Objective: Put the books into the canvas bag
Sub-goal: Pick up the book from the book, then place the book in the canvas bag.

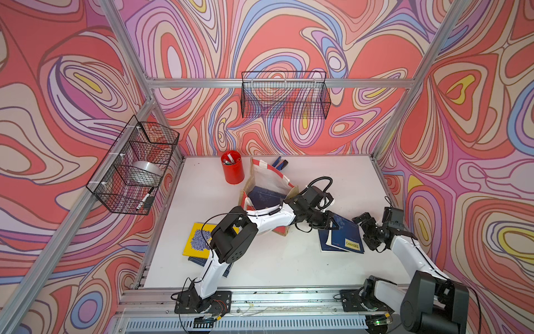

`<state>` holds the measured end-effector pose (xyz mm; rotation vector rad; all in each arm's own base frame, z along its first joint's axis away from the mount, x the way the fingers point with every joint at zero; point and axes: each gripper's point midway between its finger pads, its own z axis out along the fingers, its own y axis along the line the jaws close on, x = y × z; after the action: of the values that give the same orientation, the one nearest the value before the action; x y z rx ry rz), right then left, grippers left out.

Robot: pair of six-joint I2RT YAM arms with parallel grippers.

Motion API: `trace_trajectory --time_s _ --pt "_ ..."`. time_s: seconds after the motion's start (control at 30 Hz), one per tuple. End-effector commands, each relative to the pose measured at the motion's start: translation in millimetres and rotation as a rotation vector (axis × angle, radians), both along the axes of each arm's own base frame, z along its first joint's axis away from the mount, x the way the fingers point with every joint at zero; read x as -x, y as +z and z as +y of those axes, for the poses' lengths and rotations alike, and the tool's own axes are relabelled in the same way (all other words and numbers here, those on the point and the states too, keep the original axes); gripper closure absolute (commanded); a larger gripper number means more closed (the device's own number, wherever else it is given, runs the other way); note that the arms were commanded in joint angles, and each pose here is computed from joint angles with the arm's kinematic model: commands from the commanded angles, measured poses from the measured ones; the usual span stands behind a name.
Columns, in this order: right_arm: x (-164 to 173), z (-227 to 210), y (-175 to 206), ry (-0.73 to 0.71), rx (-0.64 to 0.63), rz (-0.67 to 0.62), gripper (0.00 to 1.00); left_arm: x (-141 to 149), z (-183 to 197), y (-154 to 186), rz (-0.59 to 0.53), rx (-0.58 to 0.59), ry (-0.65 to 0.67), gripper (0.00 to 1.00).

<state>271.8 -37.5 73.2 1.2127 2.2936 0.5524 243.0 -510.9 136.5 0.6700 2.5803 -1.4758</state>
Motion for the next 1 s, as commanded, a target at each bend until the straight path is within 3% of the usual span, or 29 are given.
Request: trace_trajectory --time_s 0.0,0.13,0.2,0.27,0.37,0.47,0.63,0.8,0.97 --pt "-8 -18 49 0.033 0.162 -0.057 0.02 0 16 104 -0.193 0.105 -0.044 1.00" --pt "-13 -34 104 -0.004 0.265 -0.120 0.01 -6 69 170 -0.309 0.083 -0.040 1.00" --pt "-19 -32 128 0.009 0.272 -0.181 0.02 -10 100 200 -0.301 0.113 -0.034 1.00" --pt "-28 -25 150 0.057 0.270 -0.250 0.02 -9 132 228 -0.297 0.136 -0.037 1.00" --pt "-40 -8 174 0.168 0.243 -0.330 0.02 -7 186 254 -0.363 0.062 -0.019 1.00" --pt "-44 4 190 0.233 0.262 -0.371 0.02 -7 239 260 -0.430 -0.085 0.027 1.00" --pt "-48 35 200 0.339 0.249 -0.419 0.02 -22 313 263 -0.523 -0.226 0.251 1.00" --pt "-53 80 204 0.474 0.232 -0.447 0.02 -23 343 239 -0.575 -0.383 0.295 1.00" --pt "-52 165 222 0.708 0.206 -0.547 0.02 -29 337 221 -0.550 -0.392 0.251 1.00"
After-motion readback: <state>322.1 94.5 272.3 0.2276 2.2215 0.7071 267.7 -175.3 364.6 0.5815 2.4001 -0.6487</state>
